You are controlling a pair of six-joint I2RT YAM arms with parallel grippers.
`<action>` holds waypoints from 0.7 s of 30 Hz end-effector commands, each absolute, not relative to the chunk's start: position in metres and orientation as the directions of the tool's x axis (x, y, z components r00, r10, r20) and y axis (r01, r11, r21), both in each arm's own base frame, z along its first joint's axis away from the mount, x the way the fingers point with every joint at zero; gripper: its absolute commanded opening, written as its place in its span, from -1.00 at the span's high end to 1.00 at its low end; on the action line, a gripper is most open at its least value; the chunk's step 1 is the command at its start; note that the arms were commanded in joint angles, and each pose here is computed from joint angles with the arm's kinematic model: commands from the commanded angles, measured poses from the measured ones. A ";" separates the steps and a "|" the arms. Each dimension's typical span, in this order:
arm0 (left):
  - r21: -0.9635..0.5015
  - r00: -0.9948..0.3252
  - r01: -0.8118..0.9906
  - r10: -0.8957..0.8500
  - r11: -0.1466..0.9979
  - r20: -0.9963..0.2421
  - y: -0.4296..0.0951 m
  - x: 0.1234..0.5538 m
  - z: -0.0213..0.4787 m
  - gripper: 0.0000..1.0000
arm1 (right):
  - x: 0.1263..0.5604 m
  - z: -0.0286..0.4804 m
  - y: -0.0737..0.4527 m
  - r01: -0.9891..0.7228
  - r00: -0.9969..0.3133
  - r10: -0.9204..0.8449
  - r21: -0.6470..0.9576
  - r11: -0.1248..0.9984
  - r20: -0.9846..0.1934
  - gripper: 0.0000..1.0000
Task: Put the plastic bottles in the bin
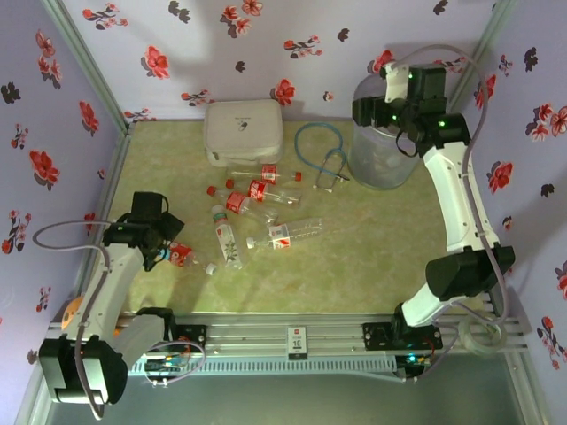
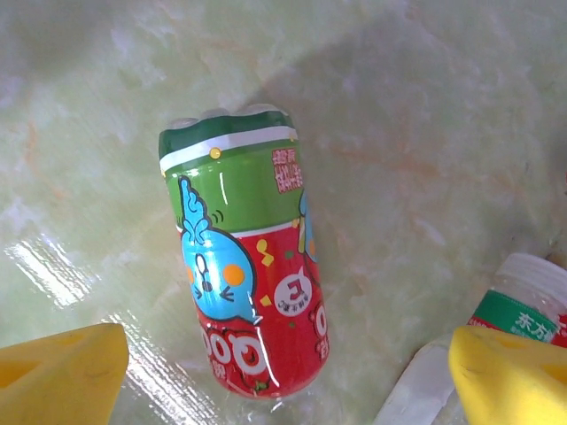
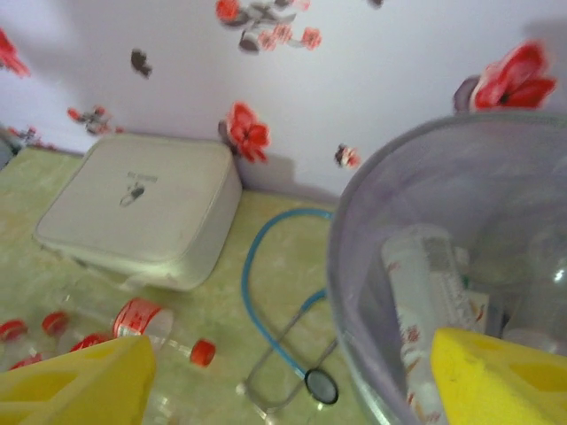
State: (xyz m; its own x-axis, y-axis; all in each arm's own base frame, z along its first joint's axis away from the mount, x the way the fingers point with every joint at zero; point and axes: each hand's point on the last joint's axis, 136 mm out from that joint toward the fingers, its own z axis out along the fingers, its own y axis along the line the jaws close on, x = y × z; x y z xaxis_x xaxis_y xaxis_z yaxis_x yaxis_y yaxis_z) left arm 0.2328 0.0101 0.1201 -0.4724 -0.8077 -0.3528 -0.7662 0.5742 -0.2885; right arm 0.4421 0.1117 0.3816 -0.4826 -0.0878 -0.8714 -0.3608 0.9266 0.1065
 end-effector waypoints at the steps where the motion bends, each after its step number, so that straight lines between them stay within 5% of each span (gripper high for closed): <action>1: -0.313 -0.441 -0.802 -0.858 0.508 -0.263 0.003 0.234 0.096 -0.83 | 0.426 0.390 0.118 -0.385 -0.457 -0.058 0.139 0.912 -0.888 -0.64; 21: -0.254 -0.369 -0.873 -0.904 0.417 -0.217 0.013 0.233 0.026 -0.49 | 0.389 0.323 0.149 -0.442 -0.578 -0.029 0.283 0.852 -0.816 -0.64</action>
State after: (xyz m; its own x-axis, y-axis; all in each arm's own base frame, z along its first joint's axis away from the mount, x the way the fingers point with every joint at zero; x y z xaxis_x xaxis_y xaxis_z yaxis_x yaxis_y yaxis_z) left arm 0.2302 0.0098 0.0296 -0.4015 -0.8902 -0.2154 -0.8620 0.4468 -0.2394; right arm 0.3941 0.1414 0.3148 -0.6000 -0.0440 -0.7988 -0.4124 0.8726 0.2616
